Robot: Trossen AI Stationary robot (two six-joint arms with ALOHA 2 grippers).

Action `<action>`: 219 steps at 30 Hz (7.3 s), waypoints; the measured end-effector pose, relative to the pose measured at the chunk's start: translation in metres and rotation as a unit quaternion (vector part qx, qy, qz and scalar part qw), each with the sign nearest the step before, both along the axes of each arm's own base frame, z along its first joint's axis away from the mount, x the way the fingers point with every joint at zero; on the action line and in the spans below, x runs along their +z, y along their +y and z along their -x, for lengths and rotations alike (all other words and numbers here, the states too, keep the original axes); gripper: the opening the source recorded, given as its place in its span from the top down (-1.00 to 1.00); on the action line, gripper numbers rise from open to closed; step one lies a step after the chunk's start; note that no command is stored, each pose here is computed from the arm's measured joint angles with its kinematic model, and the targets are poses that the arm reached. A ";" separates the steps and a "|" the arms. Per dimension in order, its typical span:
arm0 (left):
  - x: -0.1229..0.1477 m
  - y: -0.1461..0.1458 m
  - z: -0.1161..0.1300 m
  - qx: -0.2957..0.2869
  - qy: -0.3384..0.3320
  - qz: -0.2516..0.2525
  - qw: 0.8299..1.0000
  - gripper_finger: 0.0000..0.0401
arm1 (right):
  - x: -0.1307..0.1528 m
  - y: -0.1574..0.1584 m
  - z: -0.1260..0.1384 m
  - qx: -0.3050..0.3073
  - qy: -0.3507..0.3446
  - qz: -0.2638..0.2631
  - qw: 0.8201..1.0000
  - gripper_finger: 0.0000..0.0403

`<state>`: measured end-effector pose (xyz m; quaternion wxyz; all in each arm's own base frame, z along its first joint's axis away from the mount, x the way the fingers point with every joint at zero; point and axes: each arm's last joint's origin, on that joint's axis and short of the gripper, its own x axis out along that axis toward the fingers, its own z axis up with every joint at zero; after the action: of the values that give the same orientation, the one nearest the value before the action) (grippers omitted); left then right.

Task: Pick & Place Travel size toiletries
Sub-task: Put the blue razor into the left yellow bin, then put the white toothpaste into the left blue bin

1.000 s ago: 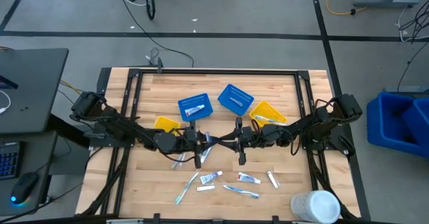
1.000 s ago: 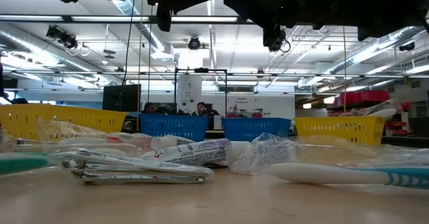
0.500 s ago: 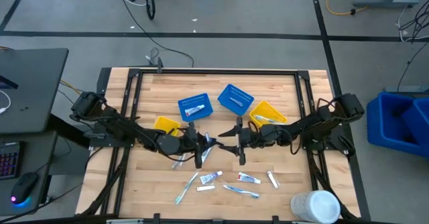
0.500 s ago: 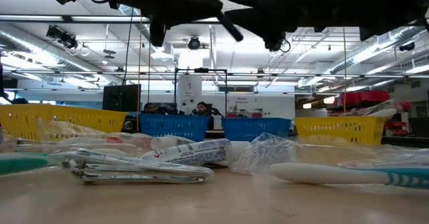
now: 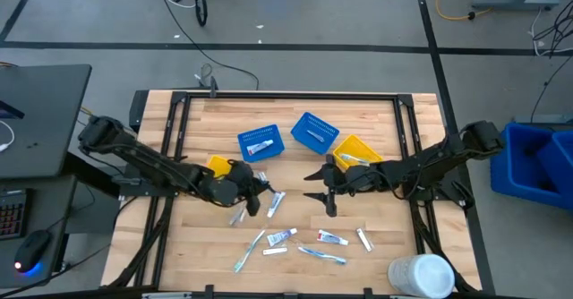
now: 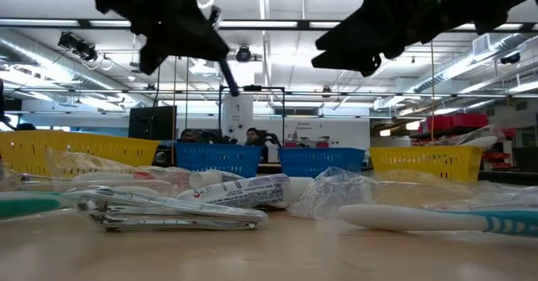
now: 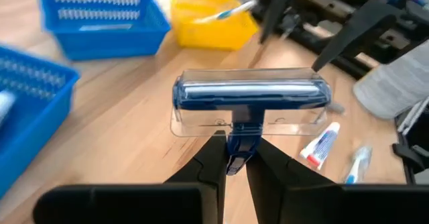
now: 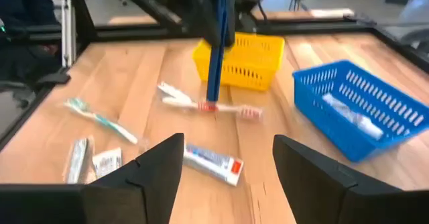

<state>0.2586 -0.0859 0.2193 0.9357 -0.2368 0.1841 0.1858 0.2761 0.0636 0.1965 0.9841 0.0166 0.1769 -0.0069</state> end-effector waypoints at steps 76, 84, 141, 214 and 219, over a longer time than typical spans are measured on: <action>-0.043 0.067 0.065 0.175 0.397 0.217 0.875 0.37 | -0.015 -0.001 0.007 -0.008 0.081 -0.016 0.997 0.06; -0.027 0.064 0.055 0.147 0.373 0.187 0.897 0.35 | -0.015 -0.001 0.007 -0.007 0.083 -0.014 0.996 -0.08; -0.056 -0.054 -0.080 -0.001 0.293 0.044 0.955 0.15 | -0.022 -0.001 0.011 -0.010 0.129 -0.062 0.990 -0.18; -0.037 -0.051 -0.061 -0.001 0.289 0.092 0.953 0.00 | -0.029 0.020 0.023 0.022 0.174 -0.037 0.984 -0.25; -0.060 -0.053 -0.066 -0.002 0.322 0.077 0.943 0.00 | -0.029 0.020 0.023 0.022 0.175 -0.037 0.984 -0.26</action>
<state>0.3244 -0.1392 0.1596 0.8056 -0.2350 0.4903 0.2355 0.2528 0.0834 0.1670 0.9367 0.0476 0.3463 0.0187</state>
